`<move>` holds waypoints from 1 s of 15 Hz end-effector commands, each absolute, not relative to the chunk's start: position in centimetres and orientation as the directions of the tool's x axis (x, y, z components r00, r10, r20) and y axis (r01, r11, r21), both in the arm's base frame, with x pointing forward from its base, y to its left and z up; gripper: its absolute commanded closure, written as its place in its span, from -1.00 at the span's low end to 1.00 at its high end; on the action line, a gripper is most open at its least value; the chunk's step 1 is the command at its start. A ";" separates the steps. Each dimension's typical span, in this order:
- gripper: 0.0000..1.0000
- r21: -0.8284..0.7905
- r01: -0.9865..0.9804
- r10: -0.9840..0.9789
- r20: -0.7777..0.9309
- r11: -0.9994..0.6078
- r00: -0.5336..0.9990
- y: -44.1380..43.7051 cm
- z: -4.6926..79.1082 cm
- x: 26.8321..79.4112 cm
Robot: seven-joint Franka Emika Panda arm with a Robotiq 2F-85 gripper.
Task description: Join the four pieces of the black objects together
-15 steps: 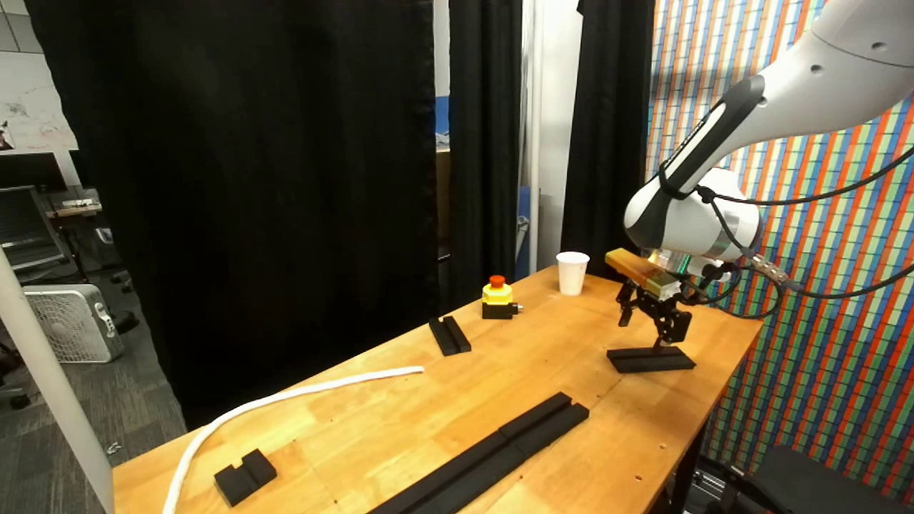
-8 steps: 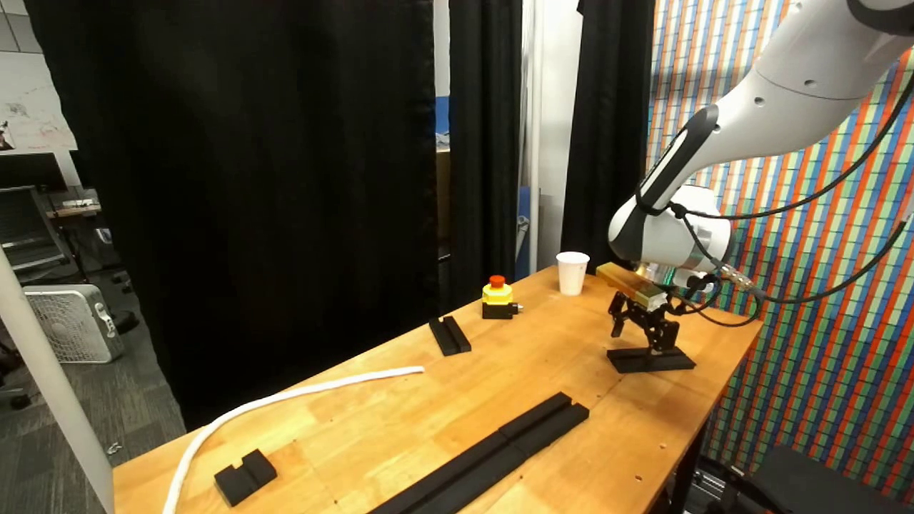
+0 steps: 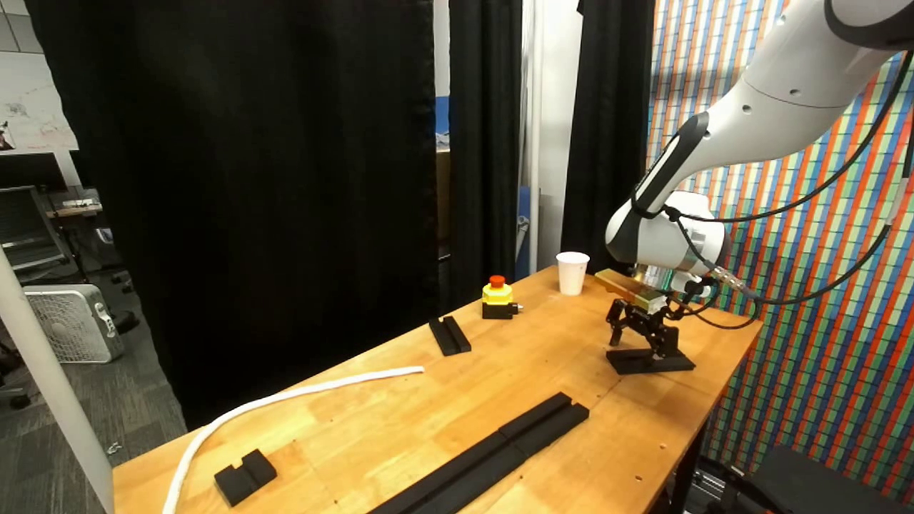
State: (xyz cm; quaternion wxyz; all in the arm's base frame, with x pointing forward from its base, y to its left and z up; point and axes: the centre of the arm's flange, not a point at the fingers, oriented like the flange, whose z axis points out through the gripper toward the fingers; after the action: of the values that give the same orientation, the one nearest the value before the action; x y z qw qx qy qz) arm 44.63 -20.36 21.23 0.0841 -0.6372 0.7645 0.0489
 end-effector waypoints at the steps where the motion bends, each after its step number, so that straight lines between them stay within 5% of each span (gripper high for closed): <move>1: -1.00 -0.035 -0.983 -0.963 -0.211 0.178 -0.167 -20.3 22.6 44.7; 15: -1.00 0.042 -0.974 -0.938 -0.263 0.222 -0.225 -18.0 23.6 43.5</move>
State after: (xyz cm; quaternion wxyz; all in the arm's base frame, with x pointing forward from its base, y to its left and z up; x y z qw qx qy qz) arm 44.15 -18.62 22.89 0.0874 -0.6293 0.7667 0.0917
